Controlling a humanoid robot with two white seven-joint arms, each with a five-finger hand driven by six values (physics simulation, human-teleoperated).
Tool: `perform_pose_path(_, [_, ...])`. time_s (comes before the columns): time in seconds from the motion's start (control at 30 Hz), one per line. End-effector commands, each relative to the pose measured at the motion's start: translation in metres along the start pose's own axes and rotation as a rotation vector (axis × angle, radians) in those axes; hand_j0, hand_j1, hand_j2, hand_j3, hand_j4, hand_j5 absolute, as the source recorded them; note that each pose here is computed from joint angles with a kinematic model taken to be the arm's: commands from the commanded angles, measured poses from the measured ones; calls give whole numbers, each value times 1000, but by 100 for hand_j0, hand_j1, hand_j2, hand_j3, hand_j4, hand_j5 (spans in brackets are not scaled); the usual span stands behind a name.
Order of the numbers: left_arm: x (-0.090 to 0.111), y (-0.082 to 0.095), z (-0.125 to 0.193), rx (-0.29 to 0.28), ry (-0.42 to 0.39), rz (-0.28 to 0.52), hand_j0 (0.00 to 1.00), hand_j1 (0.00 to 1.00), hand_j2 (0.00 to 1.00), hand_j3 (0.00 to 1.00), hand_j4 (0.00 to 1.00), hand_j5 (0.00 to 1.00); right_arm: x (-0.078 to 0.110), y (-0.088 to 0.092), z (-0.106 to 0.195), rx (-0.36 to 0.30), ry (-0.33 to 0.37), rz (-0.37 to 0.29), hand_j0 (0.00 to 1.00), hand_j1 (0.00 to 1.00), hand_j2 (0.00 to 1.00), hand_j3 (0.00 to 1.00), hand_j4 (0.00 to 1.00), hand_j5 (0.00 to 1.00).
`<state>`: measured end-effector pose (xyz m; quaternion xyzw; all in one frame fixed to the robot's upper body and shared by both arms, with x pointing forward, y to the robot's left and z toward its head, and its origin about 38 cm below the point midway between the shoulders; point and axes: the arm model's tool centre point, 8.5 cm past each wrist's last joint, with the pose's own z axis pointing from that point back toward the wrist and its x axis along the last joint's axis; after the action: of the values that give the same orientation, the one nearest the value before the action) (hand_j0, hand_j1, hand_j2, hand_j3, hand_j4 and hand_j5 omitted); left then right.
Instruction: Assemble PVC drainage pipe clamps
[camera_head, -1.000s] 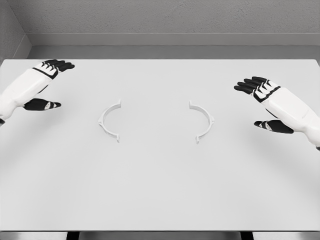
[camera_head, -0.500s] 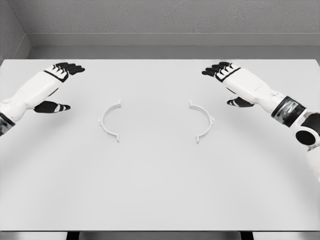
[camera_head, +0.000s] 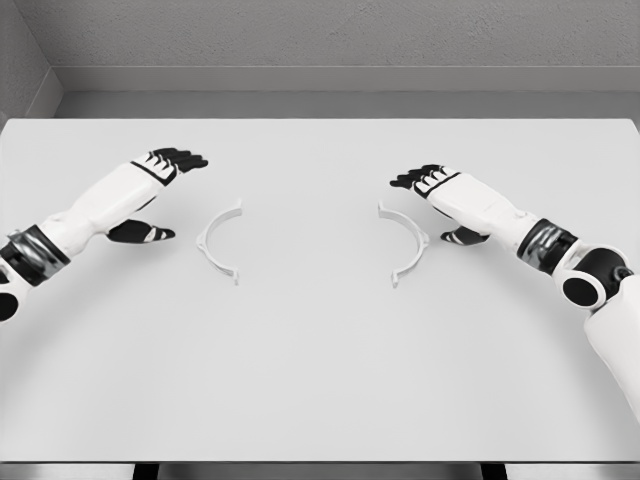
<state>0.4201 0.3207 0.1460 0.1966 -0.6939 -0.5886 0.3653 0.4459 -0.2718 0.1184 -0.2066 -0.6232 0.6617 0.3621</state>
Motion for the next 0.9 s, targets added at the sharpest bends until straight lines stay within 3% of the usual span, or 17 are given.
perform_pose_path(0.0, [-3, -5, 0, -2, 13, 19, 100, 100, 100, 100, 100, 100, -1, -2, 1, -8, 2, -6, 100, 100, 100, 100, 100, 100])
perform_pose_path(0.13, [-9, -11, -2, -12, 32, 30, 100, 100, 100, 100, 100, 100, 16, -20, -2, -51, -46, 36, 100, 100, 100, 100, 100, 100])
perform_pose_path(0.37, [-18, -18, -4, -42, 54, 36, 100, 100, 100, 100, 100, 100, 19, -15, 2, -44, -50, 35, 100, 100, 100, 100, 100, 100])
perform_pose_path(0.87, [-11, -27, -10, -56, 34, 48, 100, 100, 100, 100, 100, 100, 20, -12, 4, -29, -51, 45, 100, 100, 100, 100, 100, 100])
